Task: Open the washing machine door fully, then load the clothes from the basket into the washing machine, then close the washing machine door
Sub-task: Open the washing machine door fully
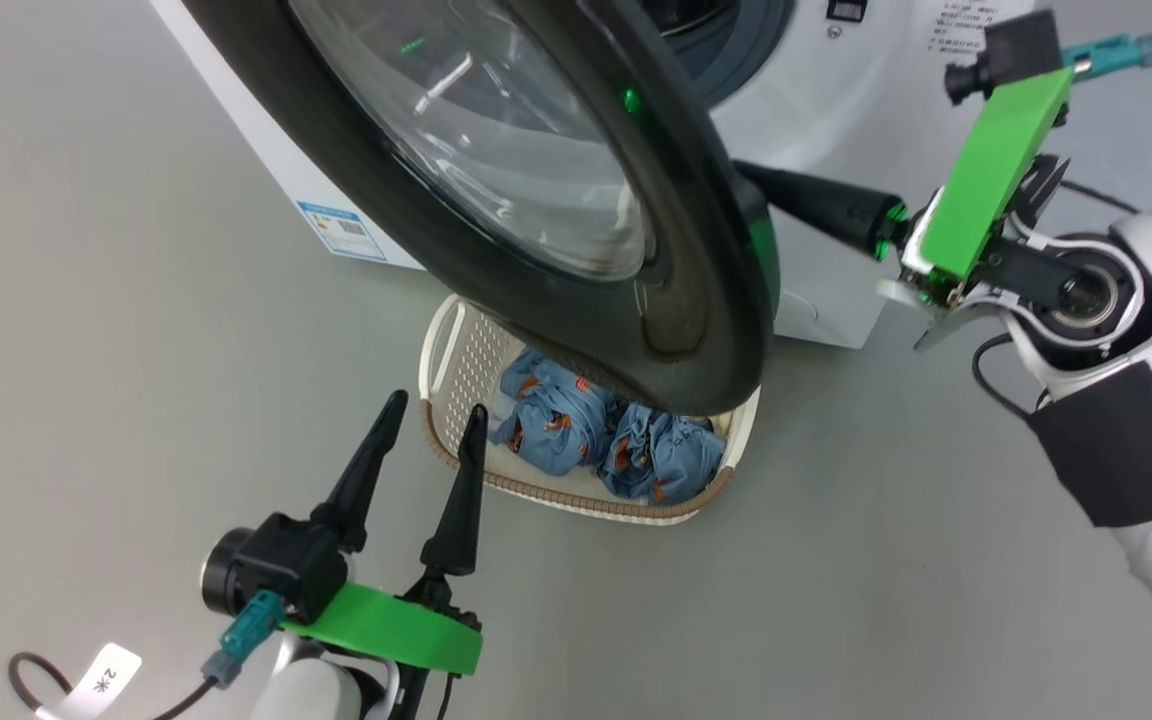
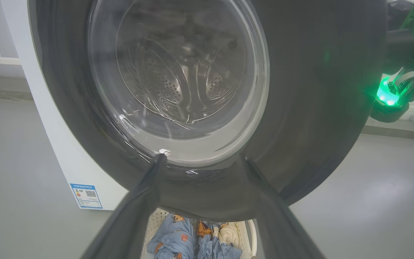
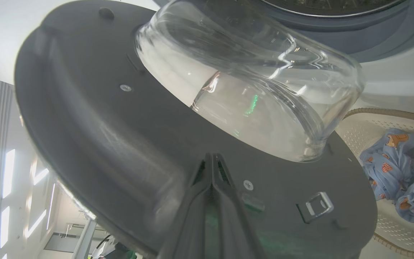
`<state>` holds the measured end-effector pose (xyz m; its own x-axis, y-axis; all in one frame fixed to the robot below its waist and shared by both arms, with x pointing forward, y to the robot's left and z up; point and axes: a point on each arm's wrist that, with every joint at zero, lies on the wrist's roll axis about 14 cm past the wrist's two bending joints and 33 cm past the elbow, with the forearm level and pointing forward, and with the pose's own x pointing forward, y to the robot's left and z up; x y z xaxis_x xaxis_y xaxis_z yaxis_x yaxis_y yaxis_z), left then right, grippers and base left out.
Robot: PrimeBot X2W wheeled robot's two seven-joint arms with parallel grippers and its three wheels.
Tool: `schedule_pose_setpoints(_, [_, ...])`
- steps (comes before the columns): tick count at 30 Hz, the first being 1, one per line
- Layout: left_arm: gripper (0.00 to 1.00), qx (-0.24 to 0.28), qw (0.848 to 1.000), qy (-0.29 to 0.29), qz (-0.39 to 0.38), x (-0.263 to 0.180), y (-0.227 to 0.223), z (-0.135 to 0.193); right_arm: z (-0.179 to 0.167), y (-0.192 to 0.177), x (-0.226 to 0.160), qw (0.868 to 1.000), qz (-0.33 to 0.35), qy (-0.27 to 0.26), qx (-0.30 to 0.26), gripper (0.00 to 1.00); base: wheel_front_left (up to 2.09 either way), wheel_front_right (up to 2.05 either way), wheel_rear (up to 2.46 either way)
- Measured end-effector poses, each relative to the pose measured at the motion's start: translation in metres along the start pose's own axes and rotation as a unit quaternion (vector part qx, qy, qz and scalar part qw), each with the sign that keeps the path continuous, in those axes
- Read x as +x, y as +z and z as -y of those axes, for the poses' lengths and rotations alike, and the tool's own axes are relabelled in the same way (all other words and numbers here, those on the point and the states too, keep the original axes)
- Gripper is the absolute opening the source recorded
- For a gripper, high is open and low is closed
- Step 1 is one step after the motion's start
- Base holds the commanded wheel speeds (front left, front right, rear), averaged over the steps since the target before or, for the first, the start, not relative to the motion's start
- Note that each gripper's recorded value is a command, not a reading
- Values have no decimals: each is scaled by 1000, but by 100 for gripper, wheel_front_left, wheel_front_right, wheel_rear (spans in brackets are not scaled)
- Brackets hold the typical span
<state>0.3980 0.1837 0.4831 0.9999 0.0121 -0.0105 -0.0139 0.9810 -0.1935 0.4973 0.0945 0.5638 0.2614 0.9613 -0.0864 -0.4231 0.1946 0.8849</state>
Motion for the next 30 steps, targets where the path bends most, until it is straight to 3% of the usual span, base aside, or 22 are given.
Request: schedule_pose_setpoints(30, [100, 10, 999, 44, 23, -47, 17, -27, -59, -101, 23, 991, -115, 62, 12, 0, 0, 0, 0])
